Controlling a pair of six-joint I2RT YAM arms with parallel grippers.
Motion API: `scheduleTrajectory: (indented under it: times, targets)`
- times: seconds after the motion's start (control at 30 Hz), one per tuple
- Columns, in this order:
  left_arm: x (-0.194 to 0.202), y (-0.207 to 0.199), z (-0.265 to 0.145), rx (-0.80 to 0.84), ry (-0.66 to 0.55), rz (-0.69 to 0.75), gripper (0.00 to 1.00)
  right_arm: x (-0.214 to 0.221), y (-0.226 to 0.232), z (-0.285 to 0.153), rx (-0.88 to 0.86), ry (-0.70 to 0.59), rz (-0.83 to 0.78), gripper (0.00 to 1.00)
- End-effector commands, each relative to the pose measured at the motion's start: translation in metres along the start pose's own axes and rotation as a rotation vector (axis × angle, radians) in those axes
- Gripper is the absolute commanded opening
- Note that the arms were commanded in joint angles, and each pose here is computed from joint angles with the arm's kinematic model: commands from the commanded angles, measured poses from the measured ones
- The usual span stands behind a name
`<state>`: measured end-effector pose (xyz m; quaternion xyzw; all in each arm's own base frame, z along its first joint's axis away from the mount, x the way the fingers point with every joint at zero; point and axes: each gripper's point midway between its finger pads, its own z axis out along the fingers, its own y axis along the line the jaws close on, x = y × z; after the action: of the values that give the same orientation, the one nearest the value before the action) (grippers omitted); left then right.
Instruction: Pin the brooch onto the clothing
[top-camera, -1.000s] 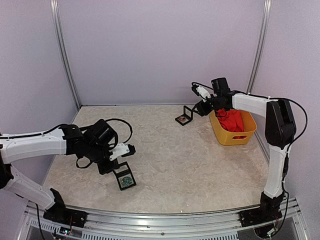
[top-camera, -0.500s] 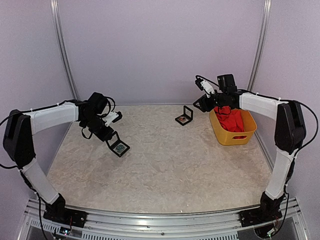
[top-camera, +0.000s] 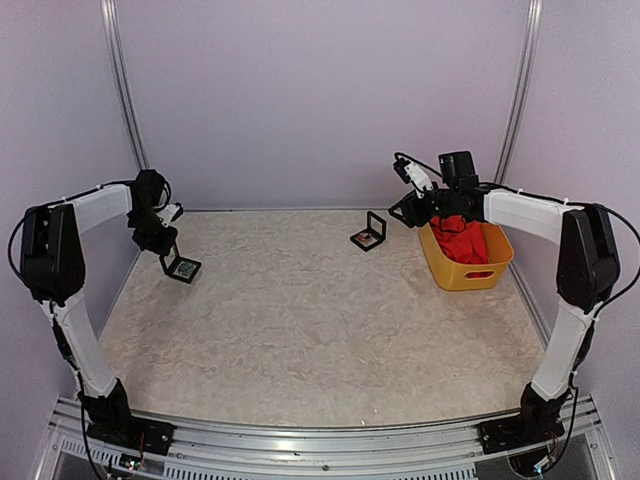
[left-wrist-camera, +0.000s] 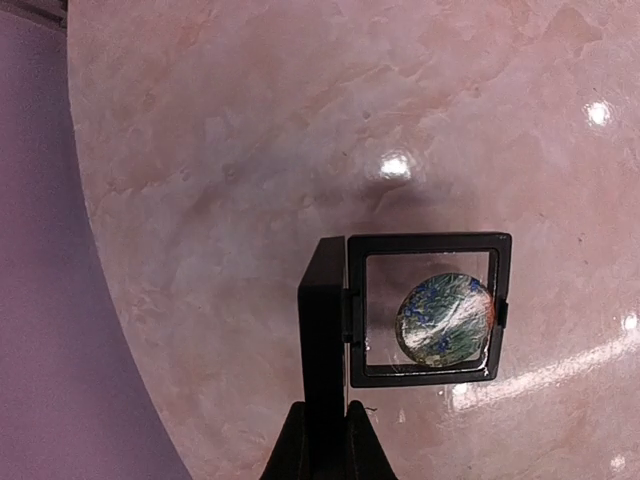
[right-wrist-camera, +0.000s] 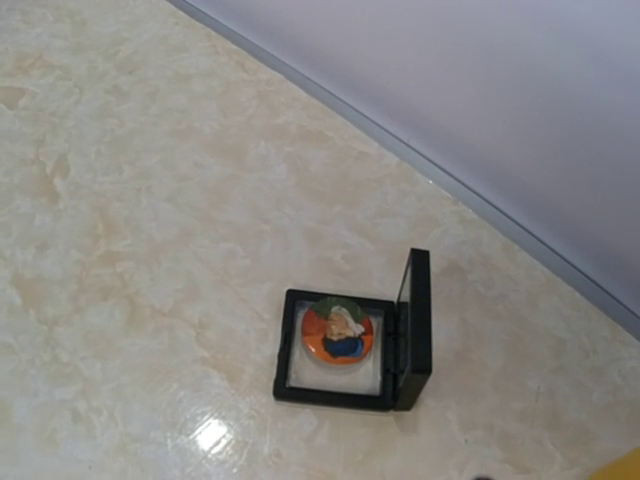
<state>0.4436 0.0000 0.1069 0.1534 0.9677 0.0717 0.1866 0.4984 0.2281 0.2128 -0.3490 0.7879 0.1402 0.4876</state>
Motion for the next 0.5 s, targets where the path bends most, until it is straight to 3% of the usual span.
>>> scheduleTrajectory:
  times: [0.0,0.23,0.47]
  targets:
    - [0.009,0.047,0.001,-0.065,0.020,-0.107,0.00,-0.015,0.006,-0.014,-0.008,-0.044,-0.018,0.60]
    - [0.026,0.089,0.014,-0.109,0.047,-0.209,0.00,-0.012,0.007,-0.017,-0.006,-0.035,-0.024,0.60]
    - [0.029,0.104,0.021,-0.138,0.066,-0.230,0.00,-0.013,0.007,-0.018,-0.010,-0.036,-0.022,0.61]
